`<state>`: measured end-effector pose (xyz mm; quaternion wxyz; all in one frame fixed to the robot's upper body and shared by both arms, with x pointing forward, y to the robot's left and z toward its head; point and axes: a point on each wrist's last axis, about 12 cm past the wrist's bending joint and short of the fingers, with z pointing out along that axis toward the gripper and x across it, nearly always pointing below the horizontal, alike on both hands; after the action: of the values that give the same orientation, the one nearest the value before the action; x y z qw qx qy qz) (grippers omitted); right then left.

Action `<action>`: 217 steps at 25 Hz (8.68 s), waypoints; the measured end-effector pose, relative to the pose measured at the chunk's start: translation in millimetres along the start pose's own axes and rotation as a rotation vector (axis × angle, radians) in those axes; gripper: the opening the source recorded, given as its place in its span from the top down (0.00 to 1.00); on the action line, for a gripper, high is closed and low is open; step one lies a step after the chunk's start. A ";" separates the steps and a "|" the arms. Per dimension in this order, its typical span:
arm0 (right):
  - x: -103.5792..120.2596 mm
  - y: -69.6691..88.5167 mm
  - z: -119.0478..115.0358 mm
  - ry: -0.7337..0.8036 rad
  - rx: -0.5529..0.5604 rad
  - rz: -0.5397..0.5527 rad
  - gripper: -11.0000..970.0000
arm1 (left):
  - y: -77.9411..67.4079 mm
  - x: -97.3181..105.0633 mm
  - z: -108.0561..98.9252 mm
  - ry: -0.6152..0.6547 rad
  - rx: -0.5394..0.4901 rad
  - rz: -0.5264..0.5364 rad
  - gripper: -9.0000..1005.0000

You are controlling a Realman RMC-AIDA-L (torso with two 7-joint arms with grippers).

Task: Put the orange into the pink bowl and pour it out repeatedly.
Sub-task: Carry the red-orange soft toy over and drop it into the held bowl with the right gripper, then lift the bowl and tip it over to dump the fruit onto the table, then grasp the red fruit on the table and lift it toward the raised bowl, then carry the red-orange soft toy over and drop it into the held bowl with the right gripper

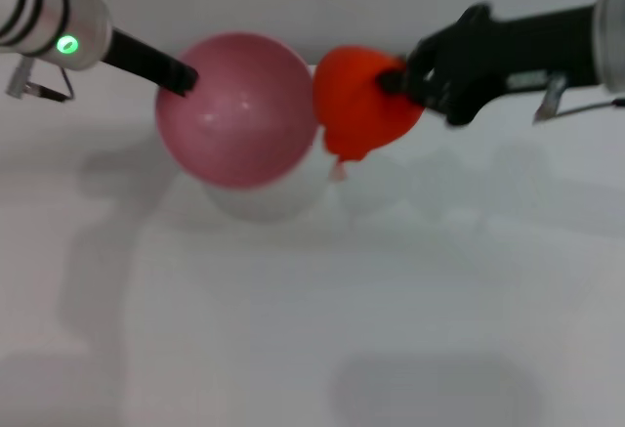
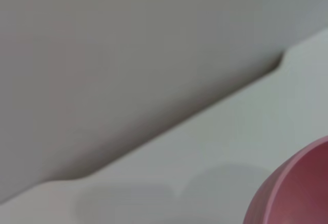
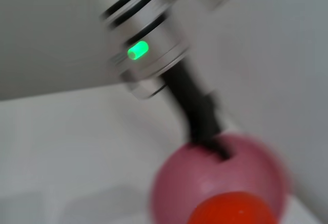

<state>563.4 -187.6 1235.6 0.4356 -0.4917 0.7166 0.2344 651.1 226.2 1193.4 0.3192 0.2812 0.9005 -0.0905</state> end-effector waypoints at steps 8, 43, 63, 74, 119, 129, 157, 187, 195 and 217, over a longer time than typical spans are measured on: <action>-2.3 -6.5 -6.9 -0.034 0.050 -0.020 0.94 | -40.6 -0.5 12.9 0.033 0.152 0.071 0.95; 67.4 -12.5 -31.2 -0.691 0.359 -0.171 0.38 | -45.9 0.4 14.8 -0.045 0.158 0.146 0.95; 174.8 -4.2 -79.5 -1.044 0.974 -0.018 0.38 | -120.1 27.6 23.2 -0.673 -0.235 0.528 0.95; 157.7 -9.7 -69.5 -1.092 0.897 -0.027 0.38 | -151.5 77.4 32.0 -0.935 -0.393 0.595 0.95; 105.7 -77.8 26.3 0.296 0.163 0.465 0.38 | 44.8 -8.4 -34.4 -0.093 0.009 -0.090 0.95; 62.9 -24.1 82.6 0.319 -0.151 0.266 0.38 | 44.6 -7.1 -33.0 -0.087 0.006 -0.091 0.95; 86.7 -1.6 113.4 0.419 -0.198 0.262 0.38 | 20.3 -21.8 -20.6 -0.097 0.043 -0.041 0.95; 75.7 -61.1 -32.7 0.113 0.367 0.340 0.92 | 19.1 -22.0 -17.3 -0.105 0.039 -0.043 0.95; 3.4 -46.7 -51.6 -0.092 0.371 0.143 0.93 | -5.5 -18.8 -1.4 -0.070 0.088 -0.005 0.95; -25.6 -16.2 57.1 -0.007 0.088 -0.032 0.94 | -27.6 -21.7 10.2 -0.054 0.119 0.060 0.95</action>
<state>604.1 -137.7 1229.9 0.4629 -0.4829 0.7167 0.1973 654.8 190.2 1198.6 0.3288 0.3238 0.8757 -0.1420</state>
